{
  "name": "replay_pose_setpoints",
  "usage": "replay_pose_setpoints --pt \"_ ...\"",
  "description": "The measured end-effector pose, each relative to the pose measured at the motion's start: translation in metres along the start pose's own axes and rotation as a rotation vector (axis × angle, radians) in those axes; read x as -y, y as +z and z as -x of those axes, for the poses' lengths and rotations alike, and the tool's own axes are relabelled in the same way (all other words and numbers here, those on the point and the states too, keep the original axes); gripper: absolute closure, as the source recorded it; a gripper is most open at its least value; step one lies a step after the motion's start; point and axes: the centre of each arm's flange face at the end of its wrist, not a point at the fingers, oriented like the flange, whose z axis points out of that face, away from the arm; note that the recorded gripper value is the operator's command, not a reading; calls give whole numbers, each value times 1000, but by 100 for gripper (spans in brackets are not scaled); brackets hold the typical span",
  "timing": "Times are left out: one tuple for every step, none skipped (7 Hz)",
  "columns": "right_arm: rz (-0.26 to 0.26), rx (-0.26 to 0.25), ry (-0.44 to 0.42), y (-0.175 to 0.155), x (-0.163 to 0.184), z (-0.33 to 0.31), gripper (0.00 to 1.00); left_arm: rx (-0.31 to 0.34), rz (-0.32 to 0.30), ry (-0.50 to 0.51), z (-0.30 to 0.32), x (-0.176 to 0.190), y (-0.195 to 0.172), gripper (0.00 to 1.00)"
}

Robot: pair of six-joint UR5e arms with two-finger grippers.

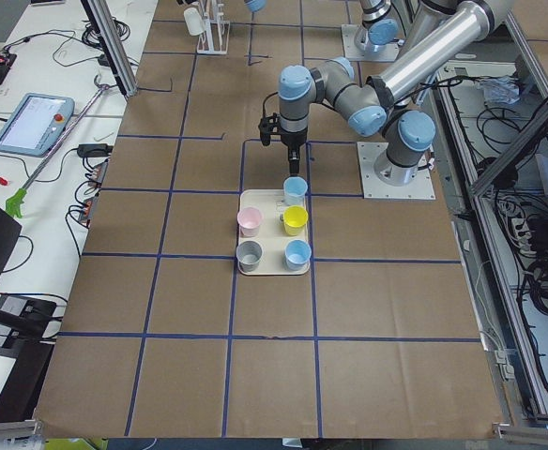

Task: Transfer IKEA cup to right arm and place on rack

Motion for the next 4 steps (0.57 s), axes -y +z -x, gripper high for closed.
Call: replay_pose_setpoints --pt "-21 8 2 -21 29 3 0 -1 1 0 -4 -5 17 1" --pt "-46 21 0 -44 53 11 0 -6 10 0 -6 -7 33 1" --pt "-71 42 -3 -67 68 23 0 -10 19 0 -7 -8 47 1" --pt "-83 68 15 -86 73 37 0 -14 30 1 -6 -7 57 1"
